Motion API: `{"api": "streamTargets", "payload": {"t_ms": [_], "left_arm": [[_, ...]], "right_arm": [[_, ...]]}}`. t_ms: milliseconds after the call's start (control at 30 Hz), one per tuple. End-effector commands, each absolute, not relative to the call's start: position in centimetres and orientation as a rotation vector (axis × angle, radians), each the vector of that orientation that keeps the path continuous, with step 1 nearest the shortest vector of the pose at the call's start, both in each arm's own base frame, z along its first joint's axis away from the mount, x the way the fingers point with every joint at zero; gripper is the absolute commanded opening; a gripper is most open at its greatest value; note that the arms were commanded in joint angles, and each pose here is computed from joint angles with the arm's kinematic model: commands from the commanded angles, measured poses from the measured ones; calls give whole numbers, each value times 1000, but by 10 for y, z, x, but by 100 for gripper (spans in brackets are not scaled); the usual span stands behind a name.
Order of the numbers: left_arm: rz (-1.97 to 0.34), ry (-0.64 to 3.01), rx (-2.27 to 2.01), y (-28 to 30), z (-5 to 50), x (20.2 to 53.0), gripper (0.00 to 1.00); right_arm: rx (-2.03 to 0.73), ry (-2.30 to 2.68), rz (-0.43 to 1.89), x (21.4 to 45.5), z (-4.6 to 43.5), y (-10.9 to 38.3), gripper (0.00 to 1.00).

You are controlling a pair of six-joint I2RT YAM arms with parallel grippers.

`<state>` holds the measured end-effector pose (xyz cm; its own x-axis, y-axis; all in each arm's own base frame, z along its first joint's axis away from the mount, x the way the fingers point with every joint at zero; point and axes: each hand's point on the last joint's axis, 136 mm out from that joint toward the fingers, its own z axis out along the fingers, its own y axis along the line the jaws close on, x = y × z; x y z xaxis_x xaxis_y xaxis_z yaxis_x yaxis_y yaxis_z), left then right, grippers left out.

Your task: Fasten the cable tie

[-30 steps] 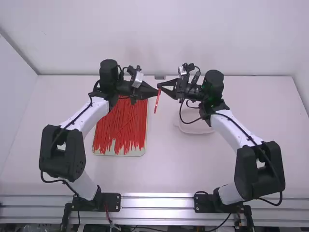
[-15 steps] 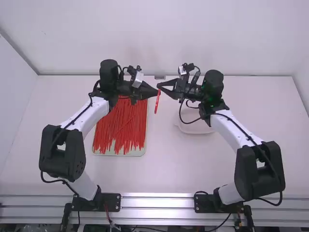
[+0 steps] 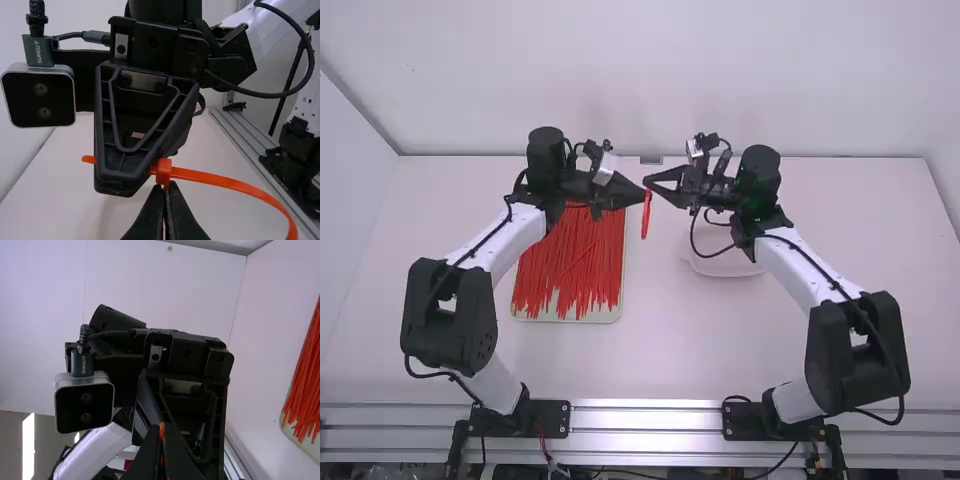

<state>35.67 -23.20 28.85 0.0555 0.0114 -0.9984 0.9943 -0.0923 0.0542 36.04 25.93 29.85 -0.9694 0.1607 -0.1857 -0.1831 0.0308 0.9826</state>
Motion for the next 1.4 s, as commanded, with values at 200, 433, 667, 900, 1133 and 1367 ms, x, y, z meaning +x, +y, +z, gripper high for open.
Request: {"api": "streamTargets", "payload": {"t_ms": [200,433,667,900,1133,1367], "left_arm": [[-1295,1156,1309,-232,279,346,2],[-1328,1196,1290,-231,274,345,2],[-1335,1205,1290,-231,266,342,2],[-1345,1223,1284,-231,260,340,2],[-1360,1247,1278,-230,251,334,2],[-1367,1315,1255,-229,240,333,2]], "right_arm": [[-56,2042,2031,359,306,262,0],[-55,2040,2030,360,306,261,0],[-55,2040,2029,360,306,261,0],[-54,2041,2030,360,306,261,0],[-60,2032,2033,360,308,261,0],[-62,1989,2044,362,318,256,0]]}}
